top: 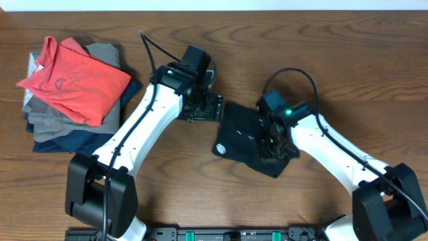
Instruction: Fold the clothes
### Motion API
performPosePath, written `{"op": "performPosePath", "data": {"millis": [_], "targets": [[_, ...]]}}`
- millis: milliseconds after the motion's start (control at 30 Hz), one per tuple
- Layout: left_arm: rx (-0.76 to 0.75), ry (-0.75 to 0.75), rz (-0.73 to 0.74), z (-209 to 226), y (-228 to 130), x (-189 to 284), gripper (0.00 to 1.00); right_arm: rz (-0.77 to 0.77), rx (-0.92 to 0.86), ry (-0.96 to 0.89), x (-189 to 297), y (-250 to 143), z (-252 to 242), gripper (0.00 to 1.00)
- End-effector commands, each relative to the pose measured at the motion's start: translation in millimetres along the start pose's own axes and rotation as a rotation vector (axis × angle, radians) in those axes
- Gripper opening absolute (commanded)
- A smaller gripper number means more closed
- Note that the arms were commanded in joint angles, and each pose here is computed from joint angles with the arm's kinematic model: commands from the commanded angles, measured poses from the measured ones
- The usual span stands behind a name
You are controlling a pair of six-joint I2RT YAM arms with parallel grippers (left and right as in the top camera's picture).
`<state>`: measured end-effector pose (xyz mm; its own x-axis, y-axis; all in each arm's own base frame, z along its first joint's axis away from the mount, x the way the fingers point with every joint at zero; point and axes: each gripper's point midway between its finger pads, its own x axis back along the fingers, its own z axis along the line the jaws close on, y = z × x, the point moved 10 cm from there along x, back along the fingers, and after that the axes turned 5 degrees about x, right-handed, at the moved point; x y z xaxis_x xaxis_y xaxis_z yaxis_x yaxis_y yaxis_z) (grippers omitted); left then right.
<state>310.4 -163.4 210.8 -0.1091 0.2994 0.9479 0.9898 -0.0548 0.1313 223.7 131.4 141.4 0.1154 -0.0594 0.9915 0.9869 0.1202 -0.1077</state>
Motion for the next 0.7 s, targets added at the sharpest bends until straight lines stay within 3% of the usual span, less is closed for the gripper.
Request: {"op": "performPosePath", "data": {"millis": [0,233,467,667], "targets": [[-0.016,0.005,0.021,-6.4,-3.2,-9.8,0.77,0.019,-0.159,-0.179,-14.2,-11.8,-17.8,0.01],[-0.069,0.017,0.085,-23.6,-8.1,-43.2,0.78,0.061,-0.170,-0.229,-33.7,-26.8,-28.2,0.13],[-0.118,0.040,0.111,-36.6,-11.9,-71.9,0.77,-0.032,-0.280,-0.357,-29.9,-17.4,-46.8,0.13],[-0.103,0.071,0.174,-29.7,-12.8,-99.6,0.78,-0.140,-0.370,-0.305,-29.2,4.0,-60.6,0.12]]}}
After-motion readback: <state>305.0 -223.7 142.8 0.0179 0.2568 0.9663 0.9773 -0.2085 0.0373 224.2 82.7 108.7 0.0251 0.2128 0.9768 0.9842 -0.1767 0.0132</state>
